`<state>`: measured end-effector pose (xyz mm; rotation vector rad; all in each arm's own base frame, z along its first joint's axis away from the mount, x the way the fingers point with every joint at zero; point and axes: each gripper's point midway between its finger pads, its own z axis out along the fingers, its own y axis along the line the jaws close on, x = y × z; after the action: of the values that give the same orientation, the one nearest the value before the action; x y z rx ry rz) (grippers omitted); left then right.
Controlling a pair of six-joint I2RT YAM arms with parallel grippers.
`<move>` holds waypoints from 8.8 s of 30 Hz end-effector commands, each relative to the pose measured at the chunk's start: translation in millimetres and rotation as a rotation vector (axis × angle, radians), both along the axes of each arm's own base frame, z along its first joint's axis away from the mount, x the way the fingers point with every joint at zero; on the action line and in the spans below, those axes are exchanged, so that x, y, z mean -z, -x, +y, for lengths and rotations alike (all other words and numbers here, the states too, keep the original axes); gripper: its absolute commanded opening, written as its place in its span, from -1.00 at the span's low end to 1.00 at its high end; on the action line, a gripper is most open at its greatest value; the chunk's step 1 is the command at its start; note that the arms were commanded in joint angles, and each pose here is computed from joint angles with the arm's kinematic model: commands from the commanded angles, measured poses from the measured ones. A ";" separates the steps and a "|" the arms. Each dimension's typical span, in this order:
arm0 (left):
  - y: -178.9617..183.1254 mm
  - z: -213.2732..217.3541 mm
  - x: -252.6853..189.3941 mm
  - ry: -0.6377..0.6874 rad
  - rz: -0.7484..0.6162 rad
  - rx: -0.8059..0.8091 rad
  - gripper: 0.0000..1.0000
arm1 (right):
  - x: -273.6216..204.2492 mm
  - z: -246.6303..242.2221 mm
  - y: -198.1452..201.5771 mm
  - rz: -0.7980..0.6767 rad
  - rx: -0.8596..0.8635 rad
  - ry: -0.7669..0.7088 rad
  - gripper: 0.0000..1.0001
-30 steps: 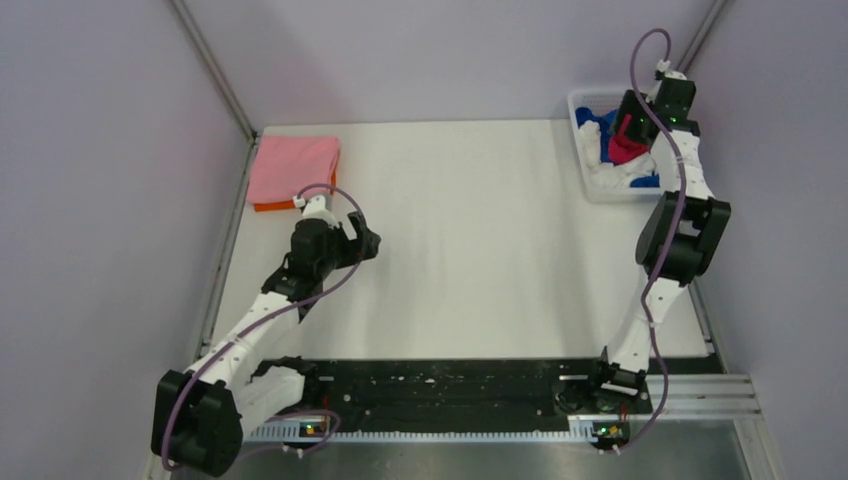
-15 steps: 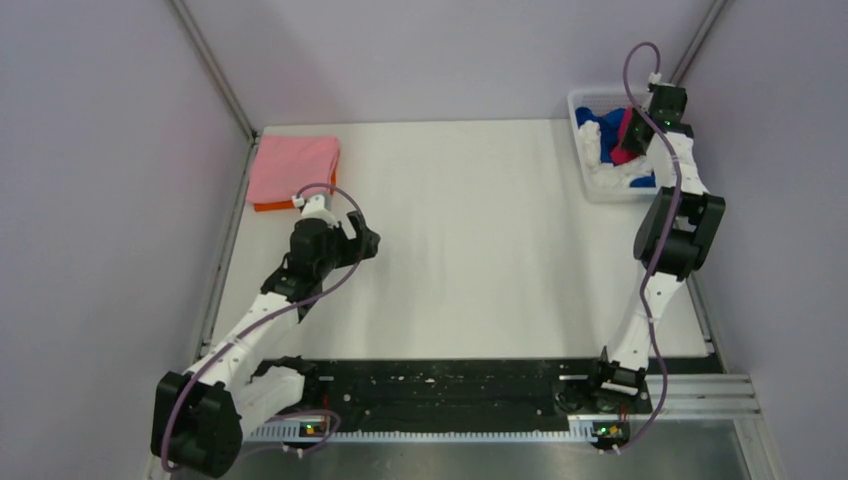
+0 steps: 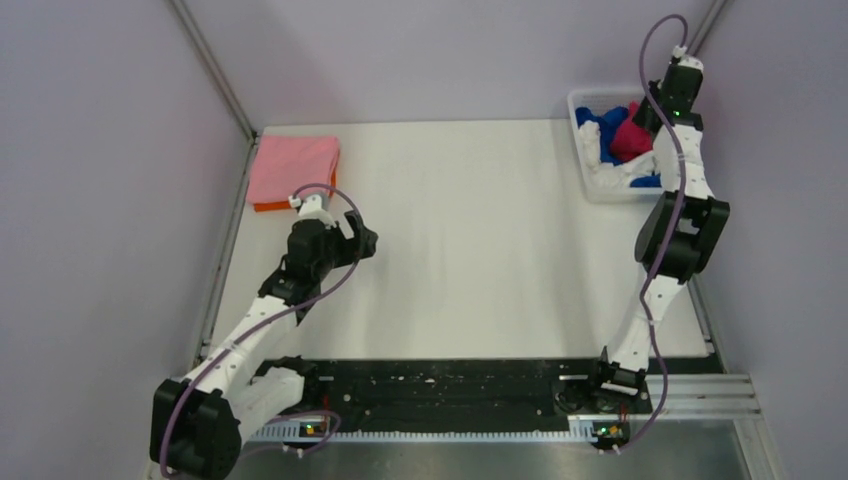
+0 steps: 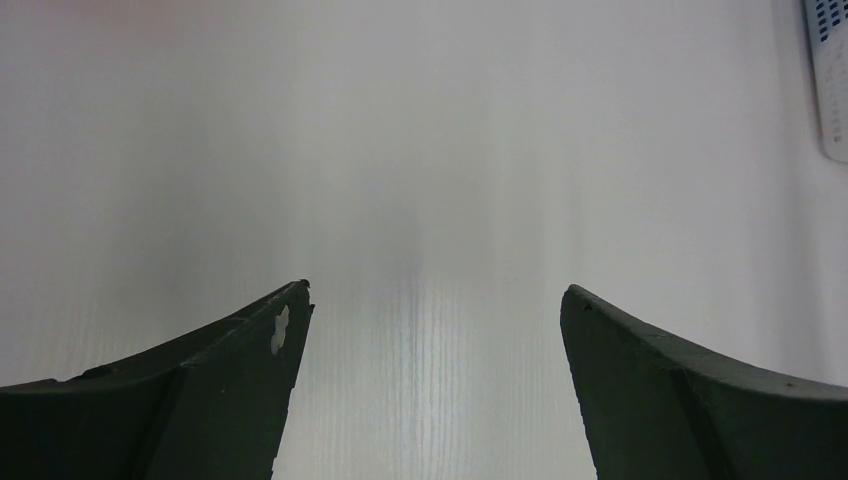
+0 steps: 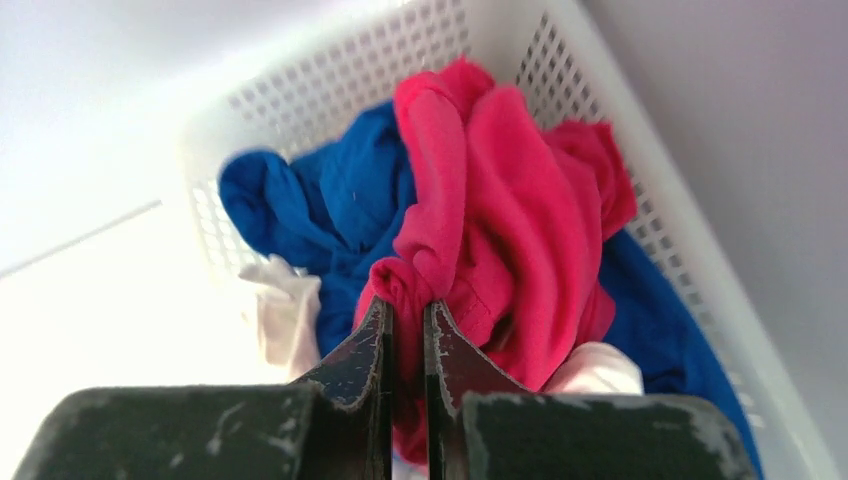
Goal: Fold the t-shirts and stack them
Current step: Grab crumpled tshirt from bin with the right arm, then move the tshirt to the center of the board, then flatten out the tshirt
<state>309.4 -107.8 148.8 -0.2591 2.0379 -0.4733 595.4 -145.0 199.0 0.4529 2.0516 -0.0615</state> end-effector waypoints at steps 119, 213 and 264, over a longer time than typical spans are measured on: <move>4.8 -63.3 128.8 0.027 0.545 0.052 -1.00 | 155.5 358.2 354.8 0.174 -0.622 -0.082 0.51; -169.6 30.7 15.2 -0.097 0.351 -0.410 0.98 | 57.8 326.7 59.6 -0.060 -0.438 0.089 0.36; -118.9 -69.6 64.8 0.078 0.520 0.020 0.97 | 124.7 251.7 132.1 0.239 -0.247 -0.201 0.97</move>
<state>425.9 -185.8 50.3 -0.5014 2.5895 -0.5655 465.8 117.0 44.9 0.3968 2.3549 0.2945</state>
